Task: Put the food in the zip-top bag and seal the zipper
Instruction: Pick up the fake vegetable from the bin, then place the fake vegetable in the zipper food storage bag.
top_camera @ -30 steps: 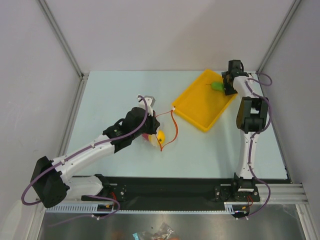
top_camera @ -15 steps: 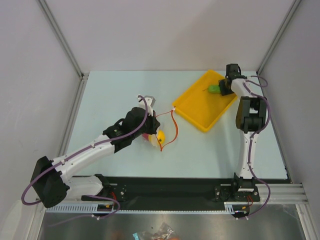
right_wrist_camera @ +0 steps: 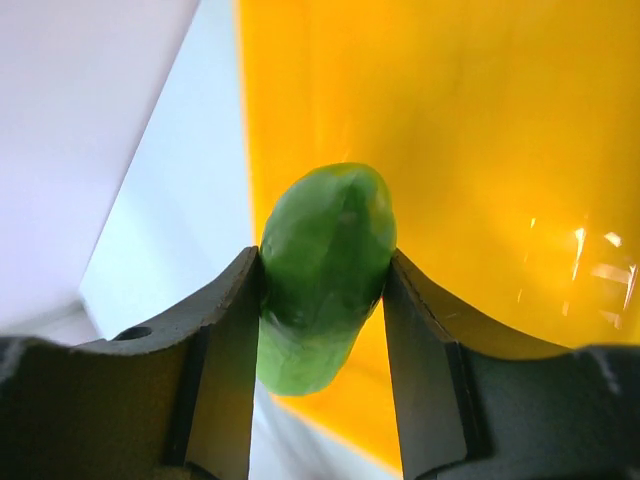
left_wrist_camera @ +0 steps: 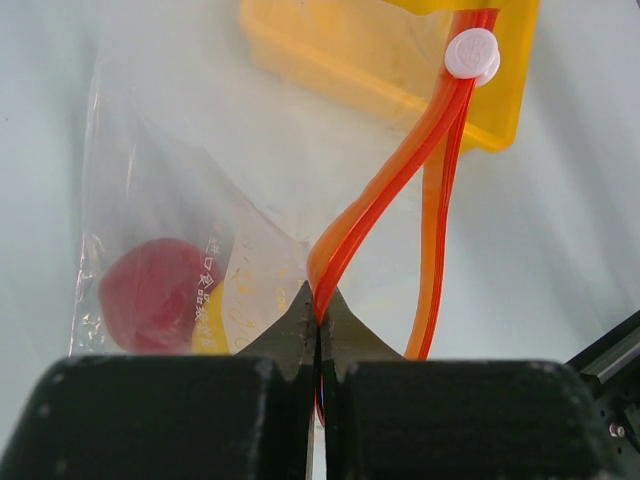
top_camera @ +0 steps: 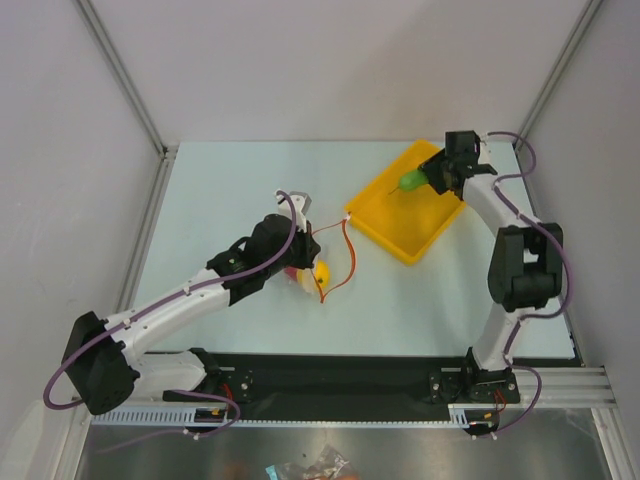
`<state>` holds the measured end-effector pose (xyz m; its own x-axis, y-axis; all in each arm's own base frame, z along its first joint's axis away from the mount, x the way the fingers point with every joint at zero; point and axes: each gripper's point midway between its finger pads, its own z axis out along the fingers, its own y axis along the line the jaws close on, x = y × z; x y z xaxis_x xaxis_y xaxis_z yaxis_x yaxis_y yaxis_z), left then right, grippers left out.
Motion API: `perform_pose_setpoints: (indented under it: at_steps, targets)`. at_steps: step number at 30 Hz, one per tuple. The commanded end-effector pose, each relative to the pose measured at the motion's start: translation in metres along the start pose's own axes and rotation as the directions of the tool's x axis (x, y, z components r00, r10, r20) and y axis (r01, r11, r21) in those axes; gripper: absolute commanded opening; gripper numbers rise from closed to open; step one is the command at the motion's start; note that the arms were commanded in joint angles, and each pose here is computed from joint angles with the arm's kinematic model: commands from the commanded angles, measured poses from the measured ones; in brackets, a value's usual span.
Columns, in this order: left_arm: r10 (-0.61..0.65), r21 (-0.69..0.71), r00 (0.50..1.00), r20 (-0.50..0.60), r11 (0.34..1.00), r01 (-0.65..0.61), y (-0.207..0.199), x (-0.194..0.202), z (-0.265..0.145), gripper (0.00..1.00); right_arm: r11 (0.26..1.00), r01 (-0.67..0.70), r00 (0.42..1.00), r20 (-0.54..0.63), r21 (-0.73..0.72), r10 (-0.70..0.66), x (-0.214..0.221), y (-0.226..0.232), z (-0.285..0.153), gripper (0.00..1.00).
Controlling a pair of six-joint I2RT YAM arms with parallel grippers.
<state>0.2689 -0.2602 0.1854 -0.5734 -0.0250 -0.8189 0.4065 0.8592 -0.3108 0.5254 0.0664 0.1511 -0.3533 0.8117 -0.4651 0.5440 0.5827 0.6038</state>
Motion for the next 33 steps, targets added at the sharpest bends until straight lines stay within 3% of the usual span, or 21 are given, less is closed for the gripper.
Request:
perform_pose_setpoints:
  at_steps: [1,3,5,10,14,16,17,18,19,21,22,25,26,29,33]
  targets:
    - [-0.015,0.035,0.999,0.044,0.999,0.014,-0.009,-0.012,-0.004,0.00,0.974,0.077,0.997,-0.006,-0.212,-0.080,0.015,0.036,-0.067,0.17]
    - [-0.015,0.041,0.999,0.046,0.999,0.013,-0.010,-0.013,-0.006,0.00,0.941,0.086,0.990,-0.076,-0.326,-0.116,0.051,0.035,-0.089,0.14]
    - [-0.018,0.050,0.999,0.047,0.999,0.016,-0.012,-0.013,-0.007,0.00,0.889,0.129,0.985,-0.047,-0.440,-0.166,0.067,0.052,-0.137,0.13]
    - [-0.018,0.055,0.999,0.046,0.998,0.016,-0.012,-0.013,-0.007,0.00,0.769,0.355,0.926,0.084,-0.532,-0.369,0.098,0.047,-0.189,0.08]
    - [-0.031,0.065,0.998,0.048,0.997,0.028,-0.015,-0.014,-0.007,0.00,0.567,0.456,0.875,0.229,-0.686,-0.427,0.115,0.050,-0.231,0.09]
    - [-0.031,0.070,0.998,0.047,0.997,0.028,-0.015,-0.013,-0.008,0.00,0.476,0.458,0.863,0.246,-0.751,-0.442,0.132,0.047,-0.246,0.09]
    - [-0.033,0.076,0.998,0.045,0.997,0.029,-0.017,-0.014,-0.008,0.00,0.448,0.453,0.860,0.245,-0.771,-0.447,0.140,0.043,-0.250,0.08]
    - [-0.034,0.079,0.999,0.040,0.996,0.030,-0.017,-0.012,-0.008,0.00,0.371,0.471,0.845,0.288,-0.800,-0.452,0.142,0.049,-0.267,0.00]
    - [-0.034,0.084,0.998,0.043,0.996,0.031,-0.018,-0.013,-0.009,0.00,0.317,0.480,0.827,0.302,-0.818,-0.474,0.157,0.052,-0.279,0.00]
    - [-0.040,0.104,0.999,0.027,0.994,0.037,-0.022,-0.011,-0.010,0.00,0.294,0.546,0.793,0.369,-0.785,-0.485,0.163,0.052,-0.288,0.00]
    - [-0.041,0.114,0.999,0.021,0.993,0.038,-0.024,-0.011,-0.010,0.00,0.231,0.591,0.749,0.420,-0.773,-0.513,0.178,0.053,-0.299,0.00]
    - [-0.058,0.159,0.998,-0.005,0.986,0.058,-0.034,-0.010,-0.013,0.00,0.214,0.668,0.701,0.505,-0.713,-0.504,0.186,0.055,-0.311,0.00]
    - [-0.059,0.194,0.998,-0.022,0.979,0.062,-0.041,-0.007,-0.014,0.00,0.262,0.687,0.703,0.528,-0.678,-0.477,0.177,0.058,-0.309,0.00]
    - [-0.072,0.232,0.997,-0.031,0.970,0.077,-0.048,-0.007,-0.019,0.00,0.253,0.696,0.699,0.553,-0.671,-0.454,0.185,0.063,-0.314,0.00]
    - [-0.077,0.323,0.996,-0.043,0.943,0.087,-0.065,-0.012,-0.035,0.00,0.304,0.746,0.660,0.602,-0.592,-0.450,0.185,0.063,-0.305,0.00]
